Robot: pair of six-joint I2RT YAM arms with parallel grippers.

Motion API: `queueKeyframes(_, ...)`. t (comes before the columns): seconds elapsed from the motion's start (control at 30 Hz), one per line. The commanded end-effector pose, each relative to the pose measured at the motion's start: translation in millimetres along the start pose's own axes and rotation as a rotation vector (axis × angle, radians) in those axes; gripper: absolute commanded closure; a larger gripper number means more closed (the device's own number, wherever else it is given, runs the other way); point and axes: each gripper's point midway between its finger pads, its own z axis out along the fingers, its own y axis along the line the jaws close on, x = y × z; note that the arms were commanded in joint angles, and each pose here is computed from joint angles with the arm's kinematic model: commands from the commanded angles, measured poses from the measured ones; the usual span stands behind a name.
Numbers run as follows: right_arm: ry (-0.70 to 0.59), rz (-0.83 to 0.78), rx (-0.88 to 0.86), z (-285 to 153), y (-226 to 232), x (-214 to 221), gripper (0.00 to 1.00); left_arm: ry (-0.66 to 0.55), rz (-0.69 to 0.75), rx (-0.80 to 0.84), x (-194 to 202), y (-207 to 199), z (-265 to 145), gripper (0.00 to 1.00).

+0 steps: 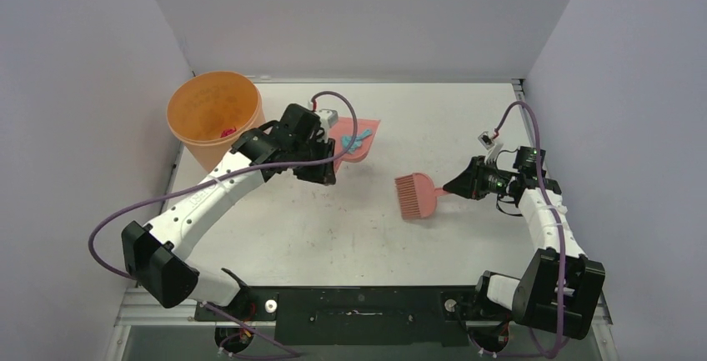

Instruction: Sweep away the paper scraps from the table

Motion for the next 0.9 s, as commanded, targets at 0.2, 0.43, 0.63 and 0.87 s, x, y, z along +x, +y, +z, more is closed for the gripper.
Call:
queueKeyframes(0.2, -0.062, -0.089, 0.030, -5.4, -0.8, -19.3, 0.95, -0.403, -0.255, 0.237, -101.7, 5.2, -64.7, 1.00)
queueKeyframes(0.43, -0.076, -0.111, 0.044, -7.5, 0.6, -22.0, 0.95, -0.555, -0.393, 0.316, -126.8, 29.9, -102.3, 1.00)
queueKeyframes(0.63, -0.073, -0.106, 0.043, -7.0, -0.1, -21.4, 0.95, -0.684, -0.551, 0.451, -142.0, 60.4, -137.5, 1.00)
queueKeyframes(0.87, -0.075, -0.109, 0.042, -7.3, 0.6, -21.6, 0.95, -0.980, -0.924, 0.829, -143.2, 118.8, -186.5, 1.00)
